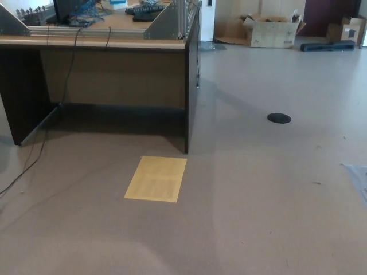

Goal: The robot extends its left hand to pick up an emotional support dumpling from the palm of a person and brings its hand down by its side. Then it extends its arm again to hand the dumpling back to the person.

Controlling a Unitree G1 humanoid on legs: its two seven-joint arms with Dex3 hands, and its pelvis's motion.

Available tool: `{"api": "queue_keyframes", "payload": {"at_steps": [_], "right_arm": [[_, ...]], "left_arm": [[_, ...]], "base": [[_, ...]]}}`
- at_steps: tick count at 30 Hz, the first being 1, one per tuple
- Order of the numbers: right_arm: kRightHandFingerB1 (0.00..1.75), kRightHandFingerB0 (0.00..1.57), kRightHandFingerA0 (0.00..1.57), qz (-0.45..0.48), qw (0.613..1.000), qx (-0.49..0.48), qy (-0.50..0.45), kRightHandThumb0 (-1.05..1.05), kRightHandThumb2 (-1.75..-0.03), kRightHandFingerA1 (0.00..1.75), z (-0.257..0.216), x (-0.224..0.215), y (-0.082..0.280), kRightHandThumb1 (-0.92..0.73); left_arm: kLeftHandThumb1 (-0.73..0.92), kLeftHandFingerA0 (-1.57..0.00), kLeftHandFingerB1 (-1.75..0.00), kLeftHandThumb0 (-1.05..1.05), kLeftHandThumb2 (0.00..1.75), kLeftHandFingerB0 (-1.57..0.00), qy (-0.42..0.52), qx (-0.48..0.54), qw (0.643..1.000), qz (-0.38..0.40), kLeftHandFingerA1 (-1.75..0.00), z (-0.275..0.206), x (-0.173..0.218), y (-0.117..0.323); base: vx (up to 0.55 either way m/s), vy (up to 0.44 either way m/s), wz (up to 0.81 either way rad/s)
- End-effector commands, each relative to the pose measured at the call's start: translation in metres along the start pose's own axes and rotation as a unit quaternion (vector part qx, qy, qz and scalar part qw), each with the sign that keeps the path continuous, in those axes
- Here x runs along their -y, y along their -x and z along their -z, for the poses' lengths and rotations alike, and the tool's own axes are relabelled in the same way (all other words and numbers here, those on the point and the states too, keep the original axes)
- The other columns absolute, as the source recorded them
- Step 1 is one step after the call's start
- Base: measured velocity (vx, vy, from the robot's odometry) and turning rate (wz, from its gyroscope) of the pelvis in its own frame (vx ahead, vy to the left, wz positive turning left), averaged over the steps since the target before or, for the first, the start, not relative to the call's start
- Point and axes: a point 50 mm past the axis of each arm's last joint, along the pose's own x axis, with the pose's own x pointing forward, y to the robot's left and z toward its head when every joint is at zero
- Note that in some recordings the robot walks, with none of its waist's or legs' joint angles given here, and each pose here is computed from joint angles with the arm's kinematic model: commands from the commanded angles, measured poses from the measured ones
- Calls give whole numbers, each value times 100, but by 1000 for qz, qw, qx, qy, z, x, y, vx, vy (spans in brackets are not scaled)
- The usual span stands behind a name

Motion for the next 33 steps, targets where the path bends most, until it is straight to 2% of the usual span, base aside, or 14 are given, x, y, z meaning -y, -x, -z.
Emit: {"api": "queue_keyframes", "payload": {"at_steps": [1,10,14,24,25,27,28,31,32,33], "right_arm": [[48,74,84,14,1000,-9,-4,-27,-57,52,6,4,3,-57],[48,76,85,20,1000,-6,-3,-27,-57,52,2,5,0,-56],[48,75,84,18,1000,-10,-4,-28,-58,52,2,6,-1,-56],[49,75,84,15,1000,-1,-2,-27,-58,53,1,9,-2,-56],[48,75,84,13,1000,-2,1,-27,-58,55,0,8,-2,-57],[48,75,84,10,1000,-4,5,-27,-58,55,0,8,-3,-57],[48,75,86,14,1000,-4,1,-26,-58,55,-1,9,-4,-56],[49,76,87,18,1000,0,0,-26,-57,55,-3,11,-6,-55],[49,76,87,18,1000,0,0,-26,-57,55,-3,11,-6,-55],[48,76,85,17,1000,0,1,-25,-57,52,-3,10,-6,-56]], "left_arm": [[84,-79,-89,-7,72,-79,-29,27,999,7,-145,-9,-3,3],[85,-79,-92,-5,76,-80,-34,34,999,16,-142,-12,-1,0],[85,-76,-91,-7,71,-80,-33,35,999,13,-148,-13,0,0],[87,-79,-87,-7,73,-81,-17,44,999,24,-142,-12,1,1],[85,-80,-94,-5,72,-79,-31,57,997,33,-144,-23,8,-2],[85,-80,-94,-5,72,-79,-53,75,995,47,-144,-39,19,-5],[85,-77,-84,-6,68,-82,-80,104,988,82,-150,-65,37,-12],[86,-75,-90,-5,71,-82,-137,148,970,132,-147,-110,80,-20],[86,-75,-90,-5,71,-82,-140,149,970,134,-147,-112,83,-20],[84,-77,-91,-7,65,-81,-170,165,958,161,-147,-128,105,-23]], "base": [[0,0,0],[0,0,0],[0,0,0],[0,0,0],[0,0,0],[0,0,0],[0,0,0],[0,0,2],[0,0,0],[0,0,0]]}}
